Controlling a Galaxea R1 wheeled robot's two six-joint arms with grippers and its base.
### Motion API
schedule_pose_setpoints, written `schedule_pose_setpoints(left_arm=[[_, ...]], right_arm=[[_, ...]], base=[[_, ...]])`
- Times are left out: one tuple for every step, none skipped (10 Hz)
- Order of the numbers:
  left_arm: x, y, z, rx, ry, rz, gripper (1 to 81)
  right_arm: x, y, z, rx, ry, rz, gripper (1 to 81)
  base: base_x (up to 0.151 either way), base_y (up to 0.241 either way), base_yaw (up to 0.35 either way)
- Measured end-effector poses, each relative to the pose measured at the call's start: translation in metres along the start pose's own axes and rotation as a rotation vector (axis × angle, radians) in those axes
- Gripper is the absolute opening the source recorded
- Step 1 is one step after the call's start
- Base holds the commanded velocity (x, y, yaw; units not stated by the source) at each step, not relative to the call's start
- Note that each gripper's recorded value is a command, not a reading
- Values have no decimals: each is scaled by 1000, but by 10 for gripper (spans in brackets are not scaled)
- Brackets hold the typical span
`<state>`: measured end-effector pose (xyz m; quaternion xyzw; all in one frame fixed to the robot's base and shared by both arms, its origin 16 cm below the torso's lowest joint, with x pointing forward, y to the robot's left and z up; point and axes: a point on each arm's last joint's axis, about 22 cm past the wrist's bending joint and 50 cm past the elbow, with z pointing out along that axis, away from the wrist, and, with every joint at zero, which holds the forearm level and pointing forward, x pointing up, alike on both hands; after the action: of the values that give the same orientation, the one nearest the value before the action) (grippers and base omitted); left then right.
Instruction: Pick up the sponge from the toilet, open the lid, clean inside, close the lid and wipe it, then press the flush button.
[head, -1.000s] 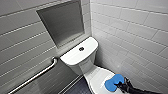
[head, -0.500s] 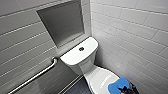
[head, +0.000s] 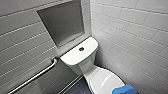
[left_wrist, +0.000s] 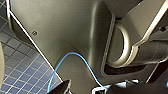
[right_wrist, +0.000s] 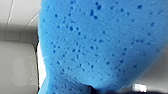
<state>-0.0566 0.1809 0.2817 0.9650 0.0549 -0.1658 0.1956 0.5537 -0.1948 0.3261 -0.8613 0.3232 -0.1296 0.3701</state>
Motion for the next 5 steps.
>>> schedule_pose_setpoints(left_arm=[[0,0,0,0,0,0,811],[0,1,0,-1,0,2,811],[1,5,2,-6,1,10,811],[2,10,3,-12,3,22,811],[3,13,4,-16,4,23,811]], right_arm=[[-6,9,-6,-8,3,9,10],[-21,25,-20,-25,-4,29,10],[-29,31,-27,-31,-12,40,10],[-44,43,-44,-44,-25,63,10],[-55,50,-55,-57,-38,69,10]], base=[[0,0,0],[0,0,0],[0,0,0],[0,0,0],[0,0,0]])
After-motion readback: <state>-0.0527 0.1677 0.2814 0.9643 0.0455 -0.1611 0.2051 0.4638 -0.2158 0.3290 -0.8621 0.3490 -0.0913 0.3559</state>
